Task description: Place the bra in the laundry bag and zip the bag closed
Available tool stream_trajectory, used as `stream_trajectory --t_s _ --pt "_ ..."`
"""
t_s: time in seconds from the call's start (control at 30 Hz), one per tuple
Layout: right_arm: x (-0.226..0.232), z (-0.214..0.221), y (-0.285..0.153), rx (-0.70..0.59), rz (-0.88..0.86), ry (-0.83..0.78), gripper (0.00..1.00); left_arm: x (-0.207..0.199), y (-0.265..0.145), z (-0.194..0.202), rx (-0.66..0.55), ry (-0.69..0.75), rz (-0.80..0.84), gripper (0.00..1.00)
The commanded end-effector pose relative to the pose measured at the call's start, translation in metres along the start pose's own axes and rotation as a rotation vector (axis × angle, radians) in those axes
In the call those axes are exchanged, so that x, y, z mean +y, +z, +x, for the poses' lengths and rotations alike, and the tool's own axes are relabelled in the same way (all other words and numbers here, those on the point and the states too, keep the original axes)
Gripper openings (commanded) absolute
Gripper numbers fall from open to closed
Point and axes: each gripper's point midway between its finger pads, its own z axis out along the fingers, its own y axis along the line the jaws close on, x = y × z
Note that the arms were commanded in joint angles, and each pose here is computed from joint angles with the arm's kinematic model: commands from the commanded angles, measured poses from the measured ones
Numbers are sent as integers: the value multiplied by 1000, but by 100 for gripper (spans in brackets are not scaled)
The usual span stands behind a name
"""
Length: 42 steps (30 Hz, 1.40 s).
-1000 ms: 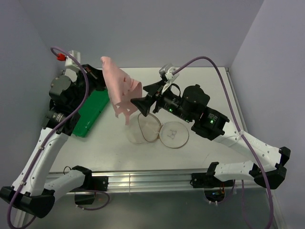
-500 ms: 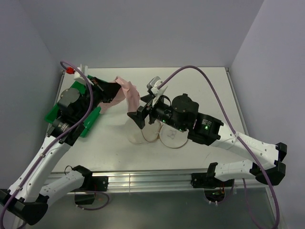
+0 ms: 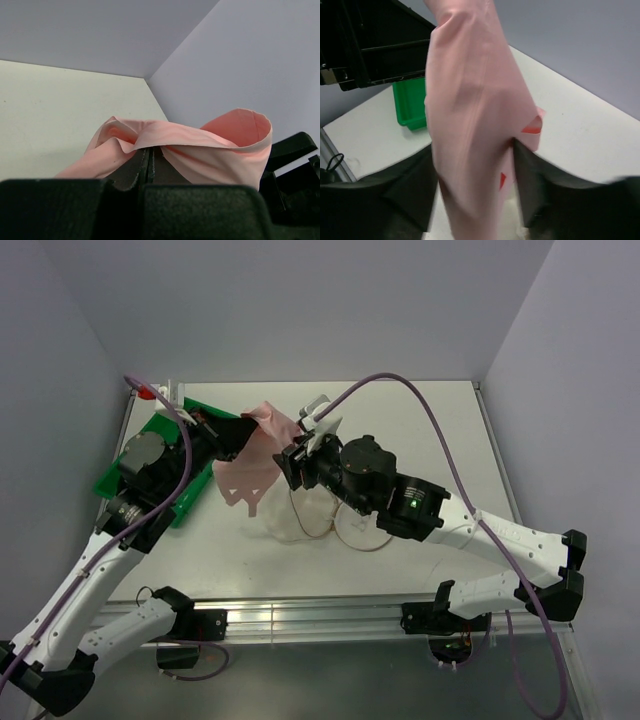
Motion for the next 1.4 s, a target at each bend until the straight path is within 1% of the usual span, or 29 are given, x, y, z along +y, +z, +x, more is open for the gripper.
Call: stream_trajectory --t_s 0.0,0.03,0.07,0.1,0.13,0.2,0.27,0.3,0.33,0.37,0.4,0.43,0.47,0.53,0.57,0.6,0.63,0.67,0.77,0.93,1.0,1.03,1.17,1.27,1.37 --pt "-2 -39 -4 -101 4 4 58 -23 -13 -16 -41 24 80 0" --pt "-1 -42 -4 -109 -7 10 46 -22 -13 -13 -32 27 82 0" --pt "0 -45 -5 -117 -14 12 26 -21 -14 -11 -23 29 79 0" --pt "1 -45 -5 -114 -20 9 19 -20 -15 -9 -15 32 76 0" --pt "0 -48 -6 -111 -18 2 7 -18 -17 -7 -6 45 69 0" --pt "-1 -53 -10 -117 -19 -2 0 -16 -21 -5 3 62 63 0" --pt "0 -63 -17 -133 -49 -15 0 -17 -27 -5 8 94 68 0" --pt "2 -62 -19 -120 -65 -27 0 -17 -29 -4 20 108 70 0" --pt "2 -65 -22 -116 -80 -42 0 -18 -32 -3 31 135 79 3" --pt "3 -77 -28 -134 -97 -43 0 -22 -36 0 53 153 101 20" --pt "2 -74 -31 -107 -106 -75 0 -21 -41 4 84 161 88 33" --pt "2 -85 -37 -120 -119 -82 0 -20 -45 5 94 191 89 46" --pt "3 -83 -42 -99 -135 -103 0 -22 -54 3 88 206 99 70" --pt "0 -94 -50 -108 -149 -135 0 -18 -64 9 107 243 99 82" --pt "0 -97 -54 -108 -158 -147 0 -22 -75 6 93 253 111 92" --pt "1 -94 -57 -89 -172 -161 0 -19 -79 9 97 258 107 94" --pt "-1 -102 -61 -100 -174 -171 0 -20 -84 10 96 279 117 95" --pt "-1 -99 -62 -82 -178 -179 0 -22 -90 8 83 289 132 99" --pt "1 -106 -70 -77 -211 -187 0 -25 -96 16 100 327 182 99" --pt "7 -111 -82 -68 -261 -185 0 -26 -93 23 117 370 223 99" --pt "6 -110 -83 -61 -261 -182 0 -35 -94 29 140 373 288 99" --pt "5 -110 -83 -61 -254 -180 0 -45 -99 38 177 364 357 99" --pt "1 -109 -78 -49 -222 -176 0 -55 -110 54 235 342 456 99" --pt "6 -109 -78 -49 -244 -162 0 -49 -108 58 237 328 433 98" --pt "4 -111 -78 -50 -232 -151 0 -48 -103 61 253 311 433 95"
